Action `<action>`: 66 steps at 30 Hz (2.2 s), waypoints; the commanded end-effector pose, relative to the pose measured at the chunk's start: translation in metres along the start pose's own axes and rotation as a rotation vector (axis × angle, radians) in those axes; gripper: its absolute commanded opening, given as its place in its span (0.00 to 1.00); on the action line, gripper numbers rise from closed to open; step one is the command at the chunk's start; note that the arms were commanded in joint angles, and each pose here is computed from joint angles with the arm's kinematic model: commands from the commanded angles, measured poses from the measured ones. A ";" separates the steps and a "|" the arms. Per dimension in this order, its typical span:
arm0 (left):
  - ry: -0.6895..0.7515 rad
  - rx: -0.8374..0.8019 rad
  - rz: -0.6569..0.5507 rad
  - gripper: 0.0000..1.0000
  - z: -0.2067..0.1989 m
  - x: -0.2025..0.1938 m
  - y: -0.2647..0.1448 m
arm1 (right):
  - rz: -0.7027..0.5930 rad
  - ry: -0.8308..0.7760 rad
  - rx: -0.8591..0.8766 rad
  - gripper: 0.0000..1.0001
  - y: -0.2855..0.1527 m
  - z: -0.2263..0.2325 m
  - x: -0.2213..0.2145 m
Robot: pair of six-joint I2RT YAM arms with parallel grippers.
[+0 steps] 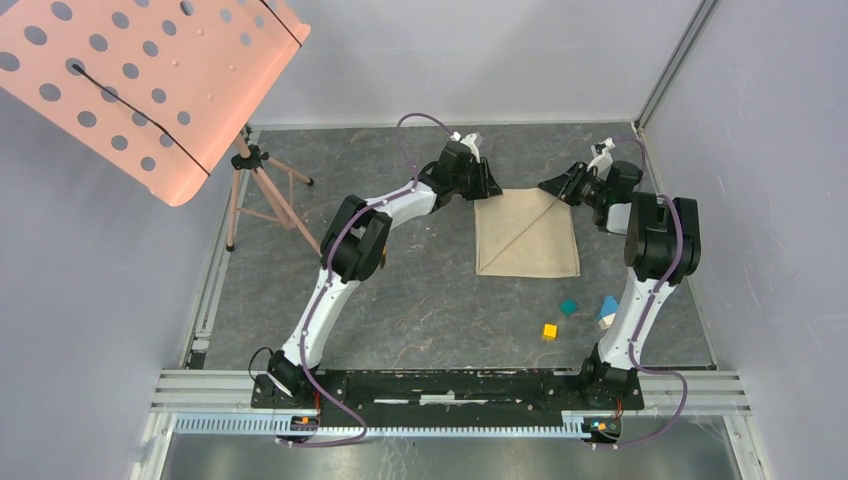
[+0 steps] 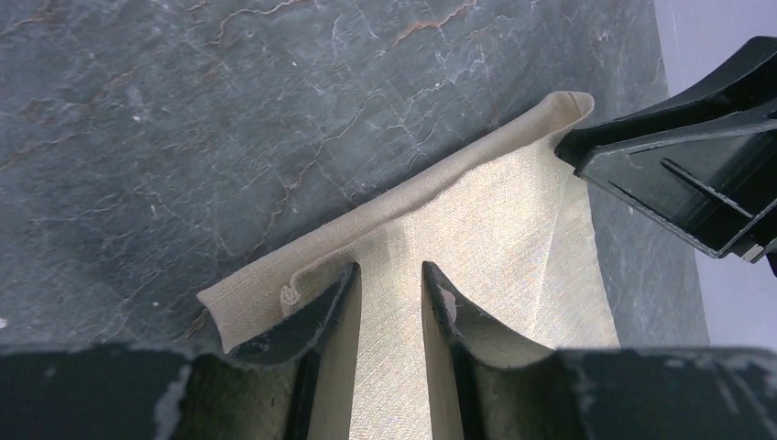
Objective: Fold the napkin into a case and place the utensils inside
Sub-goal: Smooth out the upper triangle-folded napkin at the center of the board.
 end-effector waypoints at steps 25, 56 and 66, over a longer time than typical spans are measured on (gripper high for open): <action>-0.124 0.196 0.038 0.15 0.047 -0.023 -0.013 | -0.124 -0.027 -0.119 0.37 -0.011 -0.030 0.024; -0.013 0.105 -0.006 0.16 0.023 0.001 -0.030 | -0.189 -0.038 -0.049 0.35 0.003 -0.005 0.028; -0.021 0.120 0.021 0.15 0.029 -0.008 -0.029 | -0.215 0.038 -0.186 0.35 0.014 -0.053 0.031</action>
Point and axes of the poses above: each gripper's point midway between its finger pads, its own y axis out along the fingers, its own z axis along the line the jaws close on, x = y × z, the point moved 3 cm from there along -y, back along the fingers, and after that the axes turned 15 degrees about y, right-handed, at the moved point
